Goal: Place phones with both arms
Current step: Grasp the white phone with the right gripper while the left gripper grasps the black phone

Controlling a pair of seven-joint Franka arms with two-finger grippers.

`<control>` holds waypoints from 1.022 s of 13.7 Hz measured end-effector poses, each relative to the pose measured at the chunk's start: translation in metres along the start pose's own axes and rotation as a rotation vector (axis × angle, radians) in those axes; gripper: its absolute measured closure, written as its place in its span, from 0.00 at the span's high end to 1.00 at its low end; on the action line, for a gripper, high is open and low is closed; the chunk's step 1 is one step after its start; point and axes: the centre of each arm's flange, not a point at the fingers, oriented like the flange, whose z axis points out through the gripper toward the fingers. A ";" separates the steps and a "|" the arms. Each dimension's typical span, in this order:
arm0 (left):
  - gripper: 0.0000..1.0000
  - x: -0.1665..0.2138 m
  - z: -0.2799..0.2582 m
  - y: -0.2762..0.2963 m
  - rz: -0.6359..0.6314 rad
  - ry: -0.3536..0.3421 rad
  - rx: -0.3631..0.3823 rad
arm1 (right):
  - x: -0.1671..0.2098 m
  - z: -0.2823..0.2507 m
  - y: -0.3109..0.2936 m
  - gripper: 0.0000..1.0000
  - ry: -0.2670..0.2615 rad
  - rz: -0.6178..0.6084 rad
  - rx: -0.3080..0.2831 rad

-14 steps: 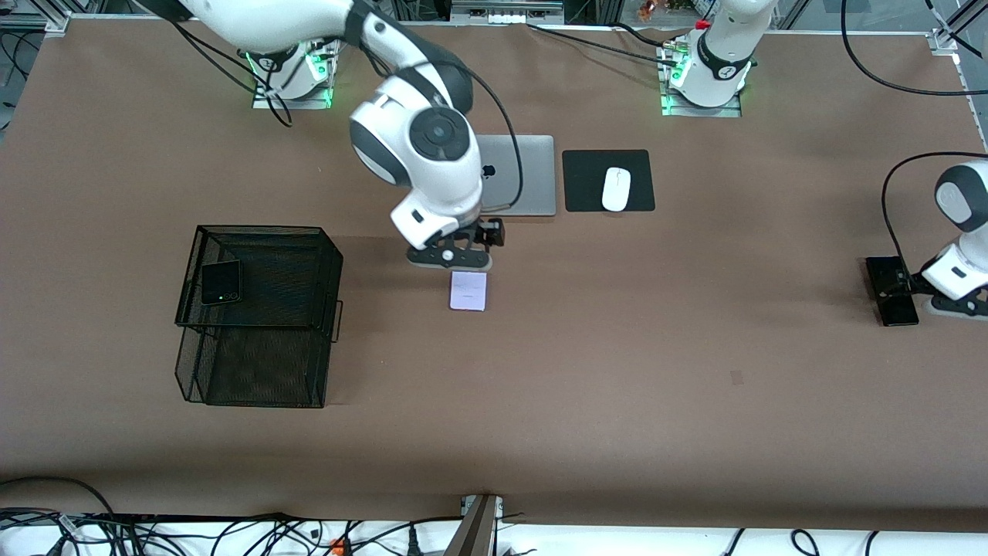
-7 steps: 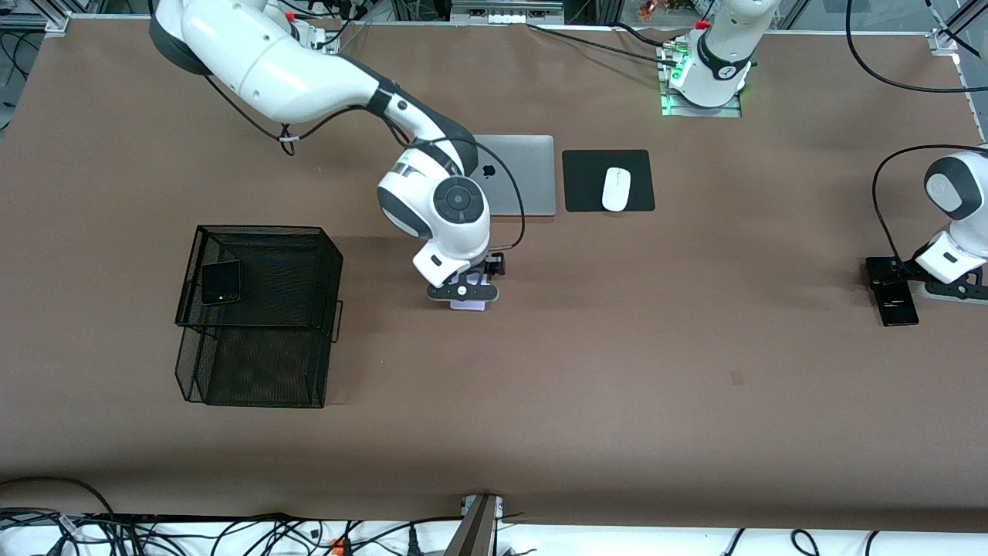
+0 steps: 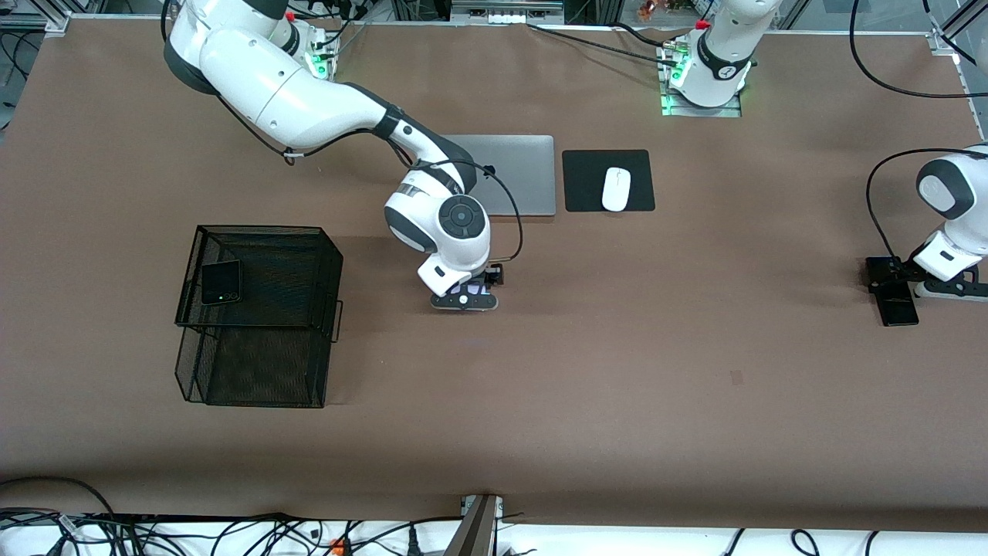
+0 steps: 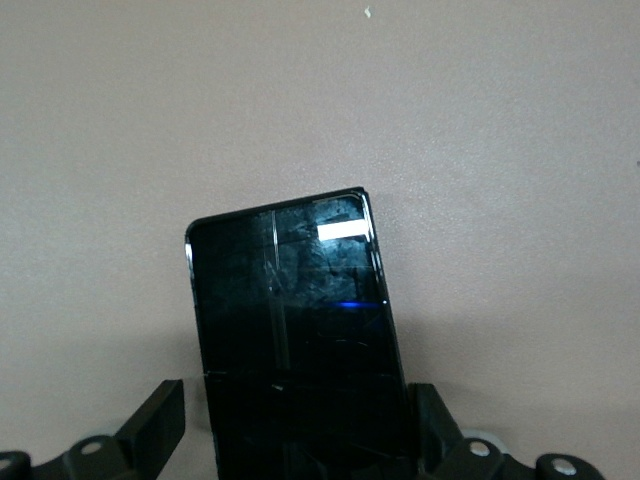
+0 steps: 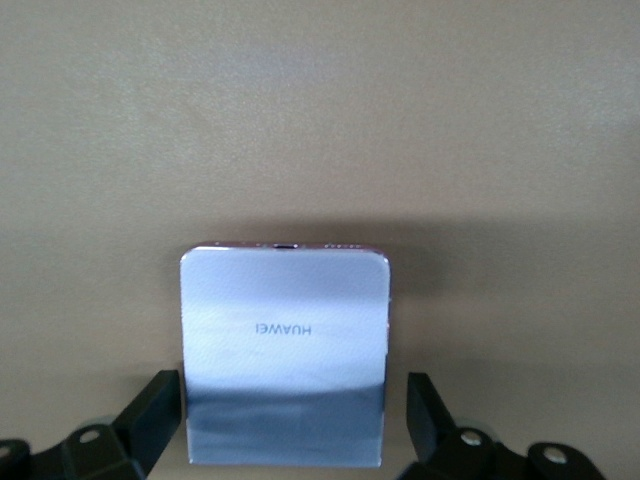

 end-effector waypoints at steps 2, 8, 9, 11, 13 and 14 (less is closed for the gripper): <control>0.82 0.003 -0.002 0.003 0.005 0.005 -0.002 | 0.001 0.001 0.000 0.96 0.004 -0.001 0.002; 0.80 0.011 -0.005 0.007 0.016 0.017 -0.004 | 0.009 -0.008 0.002 0.83 0.020 0.008 0.001; 0.80 0.021 -0.009 0.014 0.029 0.021 -0.011 | 0.013 -0.017 0.001 0.83 0.019 0.015 -0.001; 0.80 0.048 -0.028 0.025 0.066 -0.021 -0.041 | 0.018 -0.056 -0.007 0.83 0.001 0.030 -0.004; 0.80 0.080 -0.059 0.034 0.105 -0.100 -0.070 | 0.022 -0.114 -0.013 0.83 -0.014 0.047 0.010; 0.80 0.096 -0.075 0.040 0.125 -0.136 -0.078 | 0.023 -0.142 -0.013 0.83 -0.015 0.052 0.017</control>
